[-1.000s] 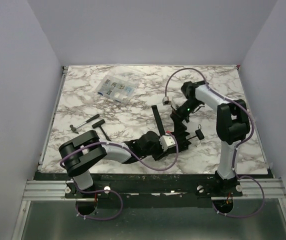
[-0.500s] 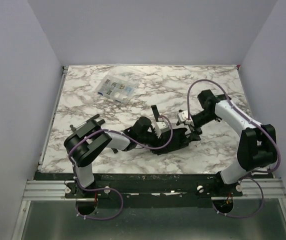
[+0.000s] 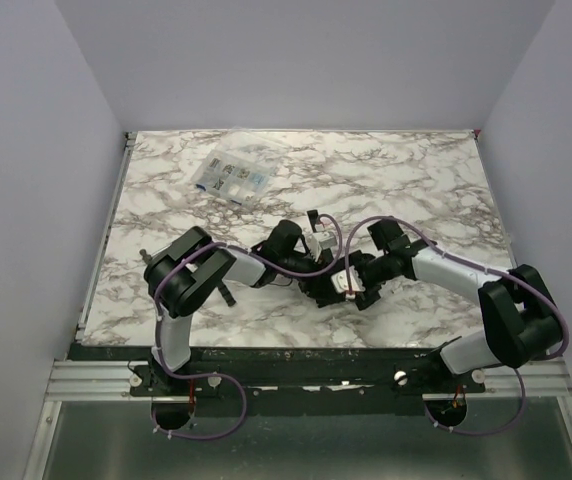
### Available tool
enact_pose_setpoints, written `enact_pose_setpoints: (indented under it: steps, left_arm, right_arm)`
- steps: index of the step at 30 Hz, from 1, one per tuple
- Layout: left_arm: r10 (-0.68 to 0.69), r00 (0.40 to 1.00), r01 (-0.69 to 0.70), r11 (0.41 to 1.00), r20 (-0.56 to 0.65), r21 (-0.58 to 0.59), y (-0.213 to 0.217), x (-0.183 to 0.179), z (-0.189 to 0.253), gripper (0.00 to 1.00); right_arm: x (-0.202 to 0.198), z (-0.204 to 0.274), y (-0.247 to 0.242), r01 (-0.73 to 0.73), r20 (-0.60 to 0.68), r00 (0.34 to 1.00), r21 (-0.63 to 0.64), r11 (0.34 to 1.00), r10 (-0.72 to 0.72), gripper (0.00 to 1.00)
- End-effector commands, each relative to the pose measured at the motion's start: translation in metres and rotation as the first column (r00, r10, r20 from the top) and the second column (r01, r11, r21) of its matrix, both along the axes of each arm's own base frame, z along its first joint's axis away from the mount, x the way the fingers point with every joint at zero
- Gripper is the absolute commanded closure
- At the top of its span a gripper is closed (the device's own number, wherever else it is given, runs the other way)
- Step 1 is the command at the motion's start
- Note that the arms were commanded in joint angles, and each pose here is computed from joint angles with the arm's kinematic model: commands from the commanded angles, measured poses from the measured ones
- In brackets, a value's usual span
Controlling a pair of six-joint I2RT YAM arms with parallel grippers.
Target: Put away the umbrella
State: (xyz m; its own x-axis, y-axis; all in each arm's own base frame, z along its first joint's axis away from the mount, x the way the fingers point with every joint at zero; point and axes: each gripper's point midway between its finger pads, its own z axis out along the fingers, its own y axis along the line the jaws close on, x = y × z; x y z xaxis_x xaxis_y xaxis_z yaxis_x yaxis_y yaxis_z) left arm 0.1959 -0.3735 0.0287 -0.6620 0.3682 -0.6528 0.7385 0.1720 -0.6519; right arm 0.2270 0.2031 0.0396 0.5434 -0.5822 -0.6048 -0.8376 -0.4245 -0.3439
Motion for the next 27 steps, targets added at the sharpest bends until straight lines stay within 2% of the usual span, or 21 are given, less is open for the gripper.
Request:
enact_pose_setpoints:
  steps: [1, 4, 5, 7, 10, 11, 13, 16, 20, 22, 25, 27]
  left_arm:
    - [0.133, 0.936, -0.01, 0.936, -0.326, 0.352, 0.06, -0.051, -0.08, 0.96]
    - [0.168, 0.933, -0.062, 0.945, -0.317, 0.32, 0.052, -0.033, -0.067, 0.89]
    - [0.191, 0.932, -0.092, 0.947, -0.308, 0.308, 0.049, -0.025, -0.059, 0.84]
    - [0.236, 0.934, -0.167, 0.952, -0.267, 0.256, 0.043, -0.005, -0.038, 0.69]
    - [0.316, 0.936, -0.29, 0.942, -0.153, 0.167, 0.038, 0.03, 0.001, 0.44]
    - [0.331, 0.938, -0.318, 0.94, -0.107, 0.123, 0.036, 0.04, 0.016, 0.38]
    - [0.382, 0.924, -0.382, 0.923, -0.008, 0.05, 0.037, 0.059, 0.045, 0.18]
    - [0.442, 0.889, -0.438, 0.897, 0.117, -0.061, 0.042, 0.078, 0.084, 0.02]
    - [0.548, 0.819, -0.518, 0.834, 0.169, -0.191, 0.065, 0.089, 0.111, 0.01]
    - [0.617, 0.784, -0.583, 0.769, 0.065, -0.261, 0.085, 0.089, 0.111, 0.01]
    - [0.567, 0.819, -0.553, 0.745, -0.081, -0.372, 0.104, 0.075, 0.112, 0.01]
    - [0.561, 0.827, -0.523, 0.74, -0.039, -0.423, 0.112, 0.061, 0.111, 0.04]
  right_arm:
    - [0.016, -0.031, -0.025, 0.132, 0.075, 0.99, -0.134, 0.982, -0.123, 0.25]
    - [0.013, -0.043, -0.03, 0.165, 0.041, 0.986, -0.163, 0.973, -0.16, 0.46]
    - [0.011, -0.047, -0.03, 0.167, 0.024, 0.986, -0.173, 0.971, -0.165, 0.56]
    - [0.008, -0.053, -0.033, 0.181, -0.008, 0.982, -0.199, 0.963, -0.187, 0.69]
    - [0.001, -0.06, -0.04, 0.192, -0.071, 0.974, -0.255, 0.948, -0.217, 0.8]
    - [-0.001, -0.06, -0.04, 0.192, -0.09, 0.971, -0.267, 0.944, -0.223, 0.81]
    - [-0.012, -0.061, -0.042, 0.172, -0.145, 0.965, -0.29, 0.942, -0.221, 0.82]
    - [-0.022, -0.061, -0.042, 0.15, -0.213, 0.952, -0.306, 0.94, -0.221, 0.83]
    - [-0.029, -0.059, -0.04, 0.144, -0.312, 0.915, -0.343, 0.928, -0.257, 0.85]
    - [-0.034, -0.058, -0.038, 0.118, -0.381, 0.885, -0.369, 0.922, -0.266, 0.88]
    - [-0.038, -0.058, -0.034, 0.101, -0.48, 0.818, -0.419, 0.902, -0.315, 0.91]
    - [-0.038, -0.058, -0.032, 0.1, -0.517, 0.782, -0.447, 0.889, -0.348, 0.92]
